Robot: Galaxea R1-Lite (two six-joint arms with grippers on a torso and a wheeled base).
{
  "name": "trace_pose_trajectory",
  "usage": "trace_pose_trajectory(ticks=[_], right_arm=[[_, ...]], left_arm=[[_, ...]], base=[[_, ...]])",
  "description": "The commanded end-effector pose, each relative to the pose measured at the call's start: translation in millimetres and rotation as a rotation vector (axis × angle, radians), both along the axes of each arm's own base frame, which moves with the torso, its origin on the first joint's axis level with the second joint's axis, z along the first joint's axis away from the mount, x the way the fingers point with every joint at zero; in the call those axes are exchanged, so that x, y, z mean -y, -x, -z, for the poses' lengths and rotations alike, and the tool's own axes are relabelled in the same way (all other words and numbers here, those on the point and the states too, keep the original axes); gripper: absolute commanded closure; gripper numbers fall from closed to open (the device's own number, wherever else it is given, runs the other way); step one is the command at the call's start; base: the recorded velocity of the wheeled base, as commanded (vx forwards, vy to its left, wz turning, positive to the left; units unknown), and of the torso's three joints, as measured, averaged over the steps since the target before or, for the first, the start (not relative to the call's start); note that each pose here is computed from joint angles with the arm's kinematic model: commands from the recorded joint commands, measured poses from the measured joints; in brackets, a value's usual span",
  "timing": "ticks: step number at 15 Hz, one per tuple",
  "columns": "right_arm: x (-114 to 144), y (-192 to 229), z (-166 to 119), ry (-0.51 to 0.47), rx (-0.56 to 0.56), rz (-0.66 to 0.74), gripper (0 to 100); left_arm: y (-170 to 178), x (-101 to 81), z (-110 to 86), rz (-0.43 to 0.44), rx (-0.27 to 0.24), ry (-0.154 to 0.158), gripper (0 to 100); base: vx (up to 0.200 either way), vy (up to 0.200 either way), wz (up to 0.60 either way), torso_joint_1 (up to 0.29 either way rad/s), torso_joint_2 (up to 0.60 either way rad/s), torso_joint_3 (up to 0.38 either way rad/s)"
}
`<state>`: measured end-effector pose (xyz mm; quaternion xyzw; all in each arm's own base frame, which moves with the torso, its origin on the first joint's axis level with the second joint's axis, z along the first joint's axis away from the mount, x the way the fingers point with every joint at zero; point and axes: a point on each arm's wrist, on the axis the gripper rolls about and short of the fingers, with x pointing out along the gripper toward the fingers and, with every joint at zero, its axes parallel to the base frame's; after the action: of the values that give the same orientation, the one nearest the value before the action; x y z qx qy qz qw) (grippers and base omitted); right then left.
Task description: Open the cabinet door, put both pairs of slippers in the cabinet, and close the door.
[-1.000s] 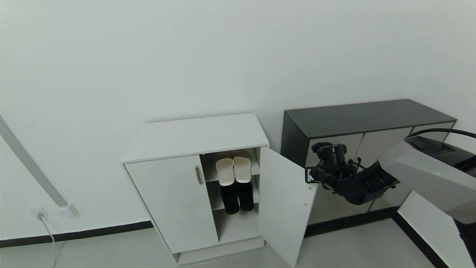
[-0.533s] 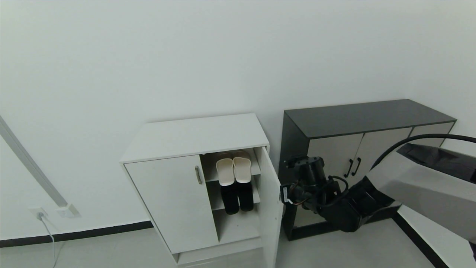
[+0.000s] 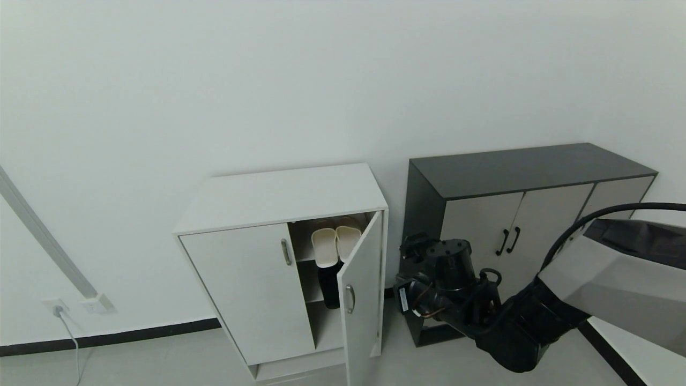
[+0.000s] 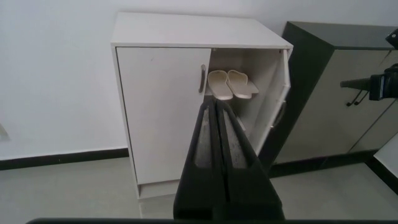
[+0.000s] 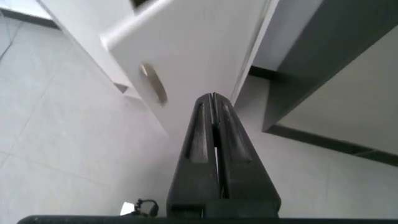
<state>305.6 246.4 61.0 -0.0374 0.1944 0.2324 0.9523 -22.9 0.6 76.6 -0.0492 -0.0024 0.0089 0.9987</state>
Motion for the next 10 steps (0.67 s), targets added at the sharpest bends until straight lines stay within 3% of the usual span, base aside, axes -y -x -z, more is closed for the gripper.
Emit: trace_pose_trajectory(ticks=[1,4,10], right_arm=[[1.4,2.3,-2.1,-0.002,0.001,-0.004,100],[1.0,2.0,-2.0,-0.002,0.003,-0.006,100],[-2.9,4.8,-1.7,-0.013,0.009,-0.018,100]], left_arm=[[-0.1,0.0,-0.1,0.0,-0.001,0.0,100],[-0.1,0.0,-0.1,0.0,-0.001,0.0,100],[-0.1,0.0,-0.1,0.0,-0.001,0.0,100]], base=[[0.0,0.0,0.0,0.0,0.0,0.0],[0.0,0.0,0.0,0.0,0.0,0.0],[0.0,0.0,0.6,0.001,0.01,0.002]])
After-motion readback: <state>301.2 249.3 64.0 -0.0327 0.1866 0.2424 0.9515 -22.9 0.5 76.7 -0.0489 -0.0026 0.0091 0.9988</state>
